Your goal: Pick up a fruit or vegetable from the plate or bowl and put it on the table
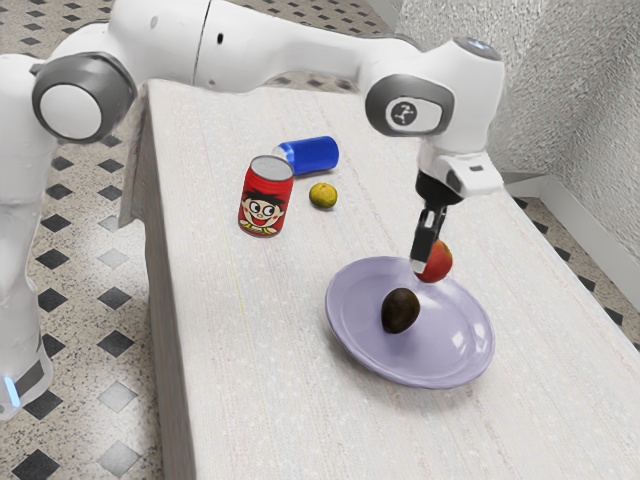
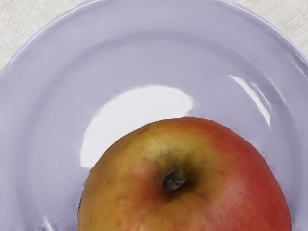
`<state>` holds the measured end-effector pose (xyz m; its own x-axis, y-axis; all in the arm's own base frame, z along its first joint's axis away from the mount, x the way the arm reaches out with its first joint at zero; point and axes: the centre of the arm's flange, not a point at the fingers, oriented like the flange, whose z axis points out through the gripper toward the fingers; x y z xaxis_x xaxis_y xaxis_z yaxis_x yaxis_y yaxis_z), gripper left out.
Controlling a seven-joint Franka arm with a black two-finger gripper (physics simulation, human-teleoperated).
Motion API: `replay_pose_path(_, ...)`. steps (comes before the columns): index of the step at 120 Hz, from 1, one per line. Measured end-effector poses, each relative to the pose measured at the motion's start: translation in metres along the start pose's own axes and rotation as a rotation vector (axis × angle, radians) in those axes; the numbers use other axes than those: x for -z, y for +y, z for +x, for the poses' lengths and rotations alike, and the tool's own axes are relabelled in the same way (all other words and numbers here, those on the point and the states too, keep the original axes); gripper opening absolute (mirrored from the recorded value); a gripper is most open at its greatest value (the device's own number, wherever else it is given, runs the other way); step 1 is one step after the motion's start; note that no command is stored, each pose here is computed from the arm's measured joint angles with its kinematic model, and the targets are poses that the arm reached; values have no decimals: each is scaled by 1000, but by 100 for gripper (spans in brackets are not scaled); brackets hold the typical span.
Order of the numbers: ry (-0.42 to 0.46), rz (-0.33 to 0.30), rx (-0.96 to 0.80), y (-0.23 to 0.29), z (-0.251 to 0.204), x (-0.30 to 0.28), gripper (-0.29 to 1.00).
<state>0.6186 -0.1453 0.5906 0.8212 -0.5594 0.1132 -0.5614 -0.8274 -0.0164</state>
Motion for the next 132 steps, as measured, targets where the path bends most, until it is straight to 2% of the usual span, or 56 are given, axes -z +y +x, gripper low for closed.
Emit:
replay_pose_path(17,-7,25,140,-48,-23,20,12)
replay_pose_path(41,-36,34,364,-123,-65,18,11)
replay_pose_path(52,-56,31,434,-144,-71,1,12)
replay_pose_path(82,-81,85,557,-189,-78,-36,11)
replay_pose_path(94,-76,91,583,-192,-80,-35,36)
replay_pose_path(100,-75,88,594,-192,-79,-36,44)
replay_pose_path(115,-71,79,616,-191,-79,-36,58)
replay_pose_path(132,-69,75,636,-190,-78,-36,66)
